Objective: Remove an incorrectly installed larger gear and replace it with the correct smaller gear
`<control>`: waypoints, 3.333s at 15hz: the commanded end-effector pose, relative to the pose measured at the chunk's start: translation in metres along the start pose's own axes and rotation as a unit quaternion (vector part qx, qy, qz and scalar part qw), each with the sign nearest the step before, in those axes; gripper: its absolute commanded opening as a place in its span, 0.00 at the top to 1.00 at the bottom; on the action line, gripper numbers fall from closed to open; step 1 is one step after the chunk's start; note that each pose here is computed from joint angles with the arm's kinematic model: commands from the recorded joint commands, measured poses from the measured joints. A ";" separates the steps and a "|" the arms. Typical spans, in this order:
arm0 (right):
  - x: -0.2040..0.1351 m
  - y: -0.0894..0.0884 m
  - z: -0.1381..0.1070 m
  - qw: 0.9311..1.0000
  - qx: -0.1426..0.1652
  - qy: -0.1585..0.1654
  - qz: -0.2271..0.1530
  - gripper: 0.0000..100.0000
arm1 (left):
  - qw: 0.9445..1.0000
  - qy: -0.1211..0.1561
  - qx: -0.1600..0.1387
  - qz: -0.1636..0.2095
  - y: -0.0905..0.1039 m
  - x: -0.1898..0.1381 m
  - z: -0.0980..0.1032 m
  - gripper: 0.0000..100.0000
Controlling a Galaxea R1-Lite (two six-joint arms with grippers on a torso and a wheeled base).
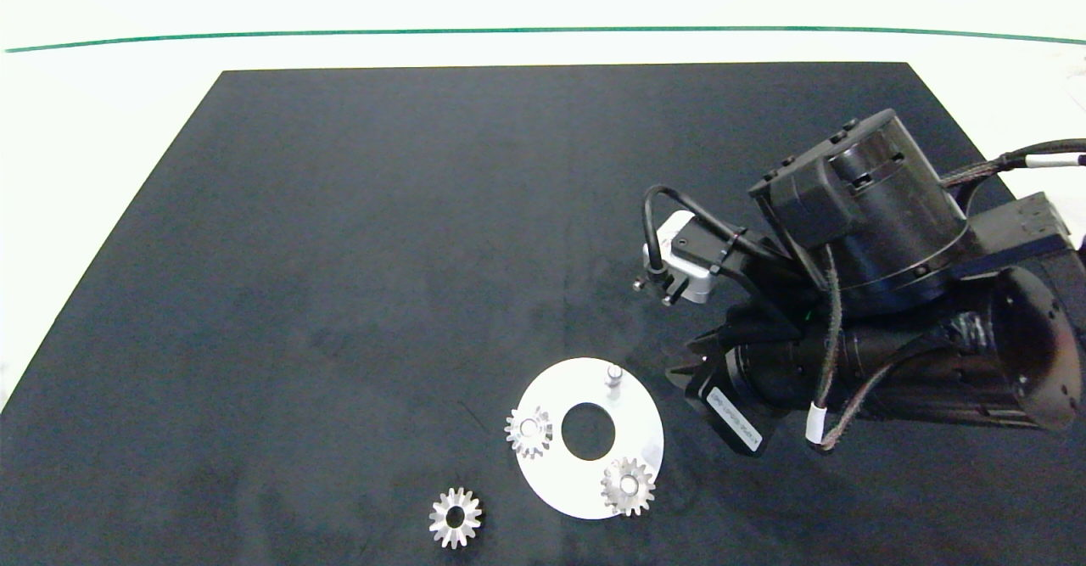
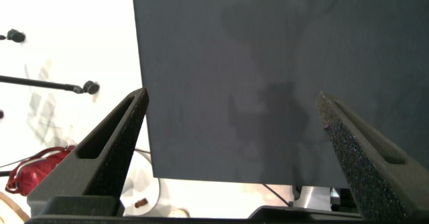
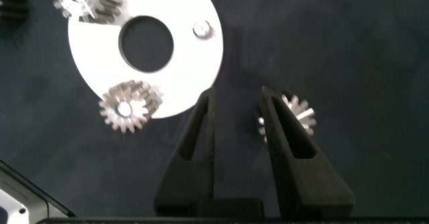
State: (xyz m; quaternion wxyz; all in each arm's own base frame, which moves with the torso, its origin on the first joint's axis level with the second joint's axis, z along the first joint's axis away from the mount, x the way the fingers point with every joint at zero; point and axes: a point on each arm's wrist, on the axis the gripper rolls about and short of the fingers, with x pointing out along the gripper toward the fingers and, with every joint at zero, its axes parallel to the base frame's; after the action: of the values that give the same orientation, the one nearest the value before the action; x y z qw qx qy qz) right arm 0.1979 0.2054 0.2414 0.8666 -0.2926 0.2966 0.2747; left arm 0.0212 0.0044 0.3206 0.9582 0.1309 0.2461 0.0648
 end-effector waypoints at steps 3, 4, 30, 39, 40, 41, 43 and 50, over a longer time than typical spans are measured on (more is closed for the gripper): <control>-0.027 -0.009 -0.036 1.000 0.010 0.005 -0.012 0.00 | 1.000 0.000 0.002 -0.003 0.000 0.000 0.000 0.00; -0.032 -0.011 -0.045 1.000 0.018 0.001 -0.015 0.00 | 1.000 0.000 0.002 -0.004 0.000 0.001 0.000 0.00; -0.149 -0.048 -0.114 0.973 0.068 -0.164 -0.150 0.00 | 0.915 0.121 0.223 -0.315 -0.135 0.112 -0.004 0.00; -0.148 -0.048 -0.111 0.970 0.069 -0.177 -0.150 0.00 | 0.894 0.121 0.272 -0.335 -0.198 0.130 -0.020 0.00; -0.148 -0.048 -0.112 0.970 0.068 -0.177 -0.150 0.00 | 0.893 0.130 0.278 -0.328 -0.202 0.134 -0.022 0.00; -0.149 -0.048 -0.112 0.970 0.068 -0.178 -0.151 0.00 | 0.891 0.129 0.284 -0.331 -0.204 0.132 -0.024 0.00; -0.148 -0.048 -0.112 0.970 0.068 -0.178 -0.148 0.00 | 0.892 0.128 0.301 -0.311 -0.211 0.133 -0.026 0.00; -0.147 -0.047 -0.112 0.972 0.065 -0.181 -0.137 0.00 | 0.892 0.129 0.319 -0.292 -0.237 0.146 -0.031 0.00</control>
State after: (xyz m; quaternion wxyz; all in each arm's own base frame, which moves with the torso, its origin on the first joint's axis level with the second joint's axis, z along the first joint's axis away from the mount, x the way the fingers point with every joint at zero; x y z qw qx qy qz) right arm 0.0893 0.0533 0.2845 0.9527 -0.2173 0.1079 0.1828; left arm 0.1449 -0.1849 0.1659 0.8059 0.3360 0.3954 -0.2851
